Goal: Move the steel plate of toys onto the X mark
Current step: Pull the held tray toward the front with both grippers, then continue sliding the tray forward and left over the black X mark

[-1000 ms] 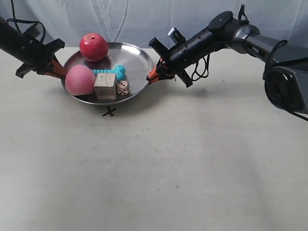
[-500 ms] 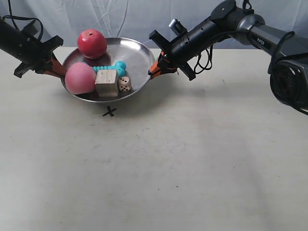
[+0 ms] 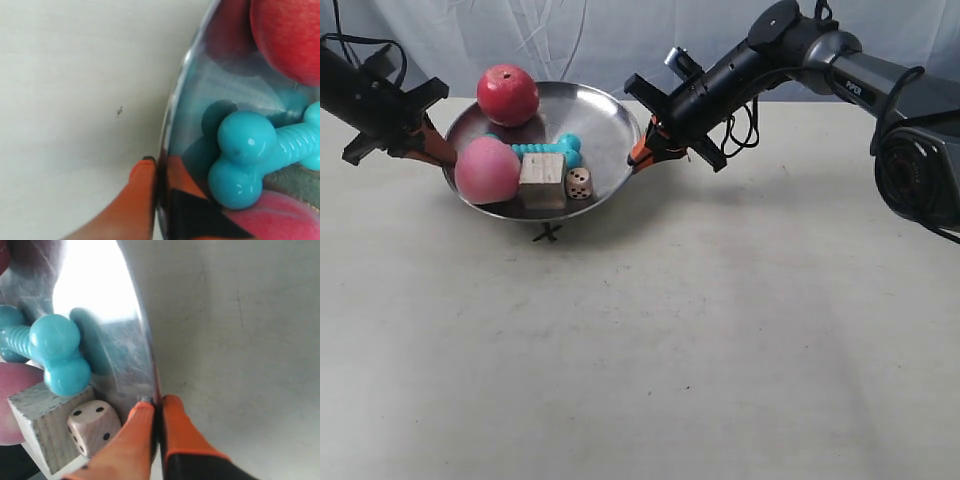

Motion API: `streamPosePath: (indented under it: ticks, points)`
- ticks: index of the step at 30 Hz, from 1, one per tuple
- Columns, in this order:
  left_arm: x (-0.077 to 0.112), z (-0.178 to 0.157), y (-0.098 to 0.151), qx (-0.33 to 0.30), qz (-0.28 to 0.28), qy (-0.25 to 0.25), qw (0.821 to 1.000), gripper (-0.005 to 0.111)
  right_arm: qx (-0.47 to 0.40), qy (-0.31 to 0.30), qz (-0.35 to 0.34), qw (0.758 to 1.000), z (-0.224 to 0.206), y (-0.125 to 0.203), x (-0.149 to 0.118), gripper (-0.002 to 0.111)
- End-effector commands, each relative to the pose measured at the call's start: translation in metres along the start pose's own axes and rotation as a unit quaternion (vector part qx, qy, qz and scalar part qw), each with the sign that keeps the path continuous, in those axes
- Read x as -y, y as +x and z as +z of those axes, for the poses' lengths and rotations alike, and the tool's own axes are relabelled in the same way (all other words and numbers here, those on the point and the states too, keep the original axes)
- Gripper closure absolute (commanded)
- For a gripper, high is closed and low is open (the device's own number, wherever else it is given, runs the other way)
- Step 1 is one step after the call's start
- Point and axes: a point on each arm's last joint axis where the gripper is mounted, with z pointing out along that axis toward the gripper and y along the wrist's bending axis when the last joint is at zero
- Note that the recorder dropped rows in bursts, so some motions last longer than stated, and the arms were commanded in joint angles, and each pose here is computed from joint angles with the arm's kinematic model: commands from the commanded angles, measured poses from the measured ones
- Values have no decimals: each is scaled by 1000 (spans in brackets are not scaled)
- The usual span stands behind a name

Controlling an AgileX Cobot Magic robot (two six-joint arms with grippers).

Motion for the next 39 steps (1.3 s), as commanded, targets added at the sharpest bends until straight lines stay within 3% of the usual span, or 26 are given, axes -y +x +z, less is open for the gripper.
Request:
streamPosePath:
  ticks: [1,8,17,29,39]
  points:
    - [11,0,8,-19,7,16,1000,107,8,-23,-13,1000,-6,4,-22,109]
    - [30,18,20,-49,26,10,998,107,0,14,-9,1000,-14,15,-22,109]
    - [47,11,27,-55,46,-33,997,107,-16,31,-13,999,-19,29,-22,109]
    - [30,28,55,-108,14,-36,993,107,-24,33,-34,999,-12,39,-40,109]
    - [34,21,64,-110,16,-34,993,107,-52,49,-13,997,0,48,-22,109]
